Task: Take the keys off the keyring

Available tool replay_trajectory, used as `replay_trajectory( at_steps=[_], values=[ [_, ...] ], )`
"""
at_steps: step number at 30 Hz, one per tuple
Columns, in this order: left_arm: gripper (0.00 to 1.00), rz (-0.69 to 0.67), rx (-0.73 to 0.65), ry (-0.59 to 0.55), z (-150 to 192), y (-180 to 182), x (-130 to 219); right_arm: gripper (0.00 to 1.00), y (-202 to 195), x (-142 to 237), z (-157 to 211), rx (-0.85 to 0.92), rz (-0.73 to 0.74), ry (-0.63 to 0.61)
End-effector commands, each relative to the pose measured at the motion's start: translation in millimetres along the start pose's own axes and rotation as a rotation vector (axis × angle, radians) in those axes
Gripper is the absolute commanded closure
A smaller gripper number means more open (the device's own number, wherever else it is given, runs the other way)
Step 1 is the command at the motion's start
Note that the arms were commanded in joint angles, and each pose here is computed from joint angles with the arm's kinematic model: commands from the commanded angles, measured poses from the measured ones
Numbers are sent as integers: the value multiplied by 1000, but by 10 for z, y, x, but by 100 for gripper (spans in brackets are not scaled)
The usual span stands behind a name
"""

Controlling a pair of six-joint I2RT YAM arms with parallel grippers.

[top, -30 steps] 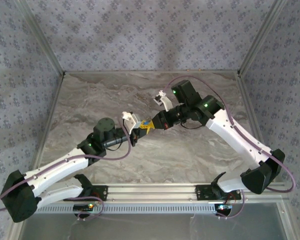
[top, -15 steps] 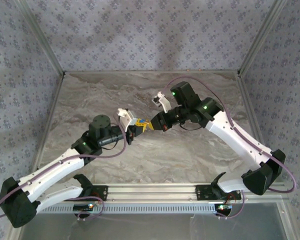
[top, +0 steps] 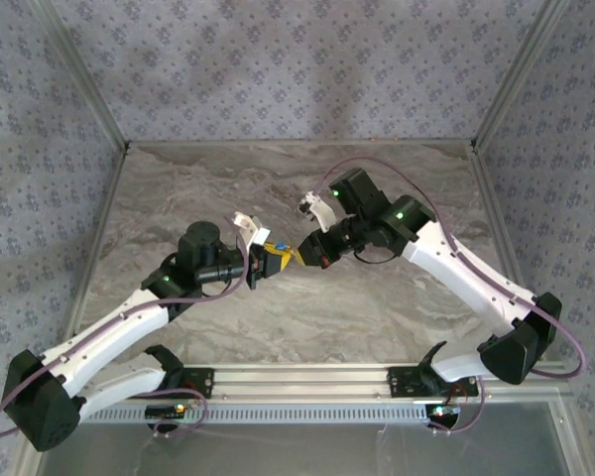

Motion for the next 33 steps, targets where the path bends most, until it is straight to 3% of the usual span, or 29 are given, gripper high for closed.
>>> replay_trajectory(
  at_steps=[1,8,11,22,28,30,33],
  values=[
    [100,-24,9,-94,-314,45,74,100,-136,-49,256,-43,75,113],
    [100,-3,13,-119,-336,25,70,100,-72,22,193,-25,47,14],
    [100,21,4,-150,-378,-10,88,100,-7,58,159,-29,-45,-7],
    [100,129,-73,-219,-519,-236,144,89,191,199,41,-14,-267,-122],
    [100,157,-94,-212,-553,-324,112,81,212,218,3,10,-283,-151],
    [100,158,-96,-208,-559,-336,103,83,217,244,3,16,-285,-160],
    [100,148,-98,-212,-565,-333,111,100,238,257,-15,22,-293,-172]
  ],
)
Point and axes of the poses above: each hand's point on the last joint's axis, 136 mm out from that joint toward the fingers, its own x axis back along the fingers, its own y axis along the line the jaws close on, z = x × y, the point moved 6 cm from there along x, back along the fingers, and after that the axes turned 15 degrees about -x, right-handed, at the moved point
